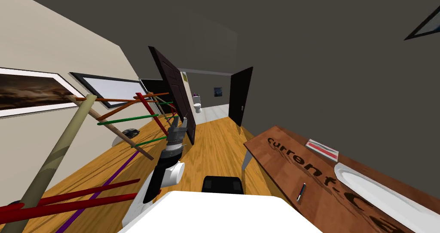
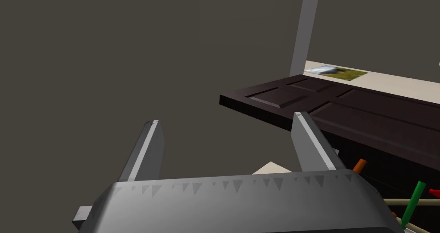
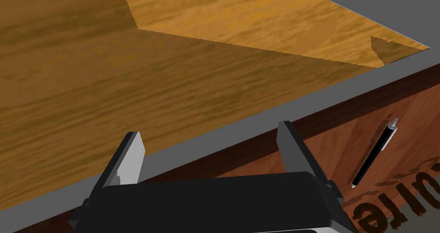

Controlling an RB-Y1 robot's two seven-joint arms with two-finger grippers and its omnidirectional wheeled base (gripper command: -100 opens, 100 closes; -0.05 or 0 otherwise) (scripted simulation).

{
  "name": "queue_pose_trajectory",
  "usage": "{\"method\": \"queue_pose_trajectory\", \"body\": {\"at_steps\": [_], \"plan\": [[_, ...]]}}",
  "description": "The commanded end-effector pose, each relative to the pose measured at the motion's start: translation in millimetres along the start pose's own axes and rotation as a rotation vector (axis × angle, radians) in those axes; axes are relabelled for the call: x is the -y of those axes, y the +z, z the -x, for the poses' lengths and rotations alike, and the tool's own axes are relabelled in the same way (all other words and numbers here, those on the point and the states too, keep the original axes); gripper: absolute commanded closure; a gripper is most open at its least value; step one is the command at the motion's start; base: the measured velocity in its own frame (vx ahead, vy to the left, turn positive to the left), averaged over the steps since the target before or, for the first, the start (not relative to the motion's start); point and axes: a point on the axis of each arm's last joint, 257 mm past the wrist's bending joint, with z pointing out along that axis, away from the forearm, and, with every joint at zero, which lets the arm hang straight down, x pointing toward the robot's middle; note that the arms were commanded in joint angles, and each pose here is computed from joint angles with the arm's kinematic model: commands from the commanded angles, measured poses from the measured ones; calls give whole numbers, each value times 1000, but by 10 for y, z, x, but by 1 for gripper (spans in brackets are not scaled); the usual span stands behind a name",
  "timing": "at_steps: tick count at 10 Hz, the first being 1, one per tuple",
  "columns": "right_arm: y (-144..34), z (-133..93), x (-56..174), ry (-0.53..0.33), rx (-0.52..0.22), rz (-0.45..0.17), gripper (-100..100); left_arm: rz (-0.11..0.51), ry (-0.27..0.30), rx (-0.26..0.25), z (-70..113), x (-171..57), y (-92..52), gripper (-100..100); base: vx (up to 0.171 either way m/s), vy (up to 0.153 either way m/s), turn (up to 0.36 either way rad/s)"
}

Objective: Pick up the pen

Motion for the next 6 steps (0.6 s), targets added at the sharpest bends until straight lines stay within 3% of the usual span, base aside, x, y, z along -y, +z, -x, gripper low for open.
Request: {"method": "queue_pose_trajectory", "body": {"at_steps": [1, 2, 5, 6], "plan": [[-174, 4, 390, 4, -3, -79, -100, 0, 0, 0, 0, 0, 0, 0, 74, -40, 259], [-159, -11, 347, 3, -6, -70, -100, 0, 0, 0, 0, 0, 0, 0, 69, -54, 74], [-389, 47, 804, 8, -1, -171, -100, 0, 0, 0, 0, 0, 0, 0, 66, -36, 90], [-391, 48, 807, 8, -1, -172, -100, 0, 0, 0, 0, 0, 0, 0, 68, -68, 92]]}}
